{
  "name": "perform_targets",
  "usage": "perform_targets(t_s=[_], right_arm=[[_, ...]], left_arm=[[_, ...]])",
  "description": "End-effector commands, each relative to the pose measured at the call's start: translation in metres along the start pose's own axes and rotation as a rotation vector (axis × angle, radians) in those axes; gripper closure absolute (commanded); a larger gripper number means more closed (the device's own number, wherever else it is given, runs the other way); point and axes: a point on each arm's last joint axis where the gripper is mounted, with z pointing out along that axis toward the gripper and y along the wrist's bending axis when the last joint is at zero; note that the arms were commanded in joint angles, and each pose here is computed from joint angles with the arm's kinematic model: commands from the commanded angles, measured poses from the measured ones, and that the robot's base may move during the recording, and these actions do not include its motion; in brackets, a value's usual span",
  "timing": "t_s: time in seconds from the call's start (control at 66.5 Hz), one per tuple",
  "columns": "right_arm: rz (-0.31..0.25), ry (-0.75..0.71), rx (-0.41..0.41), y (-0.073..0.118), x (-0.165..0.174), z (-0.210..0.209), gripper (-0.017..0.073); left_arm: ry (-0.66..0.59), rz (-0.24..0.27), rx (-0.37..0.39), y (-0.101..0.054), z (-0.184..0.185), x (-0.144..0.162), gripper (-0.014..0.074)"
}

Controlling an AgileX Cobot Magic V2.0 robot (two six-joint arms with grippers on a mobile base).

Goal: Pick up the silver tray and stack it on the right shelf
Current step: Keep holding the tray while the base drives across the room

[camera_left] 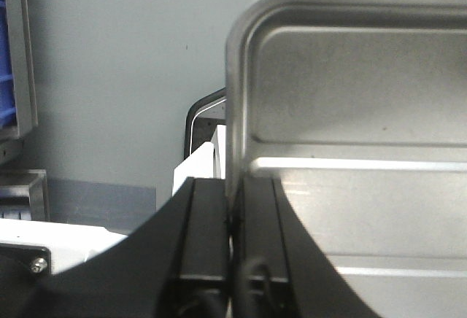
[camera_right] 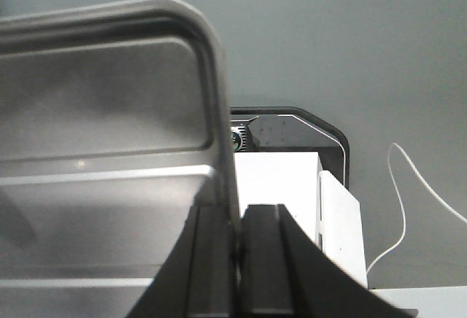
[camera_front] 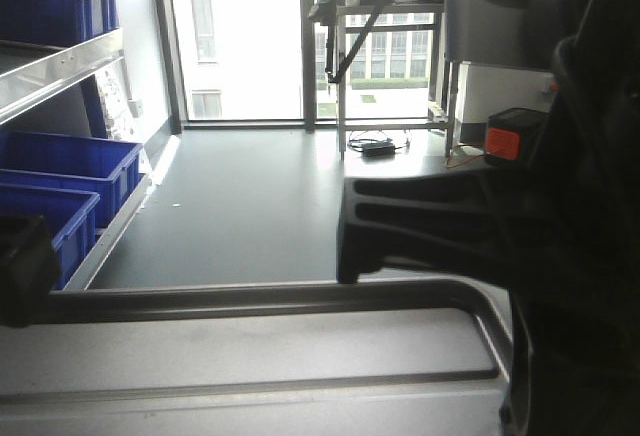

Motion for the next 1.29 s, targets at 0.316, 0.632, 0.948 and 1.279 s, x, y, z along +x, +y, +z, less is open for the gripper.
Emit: perform_targets(t_s=[0.316,0.632,0.948,1.279], right_arm=[[-0.016,-0.066,0.007,-0.0026,-0.009,-0.013,0.0489],[-0.016,-0.066,0.007,-0.0026,-0.009,-0.013,0.0489],[-0.016,-0.066,0.007,-0.0026,-0.009,-0.013,0.0489],[-0.016,-0.066,0.007,-0.0026,-0.009,-0.013,0.0489]], left_arm=[[0.061,0.022,-0.2,0.0202,-0.01,0.0064,0.0694],[0.059,0.023,-0.201,0.0203,-0.01,0.0062,0.0694],[0.057,0.023,-0.202,0.0204,-0.01,0.006,0.0694],[0.057,0.023,-0.202,0.0204,-0.01,0.006,0.0694]])
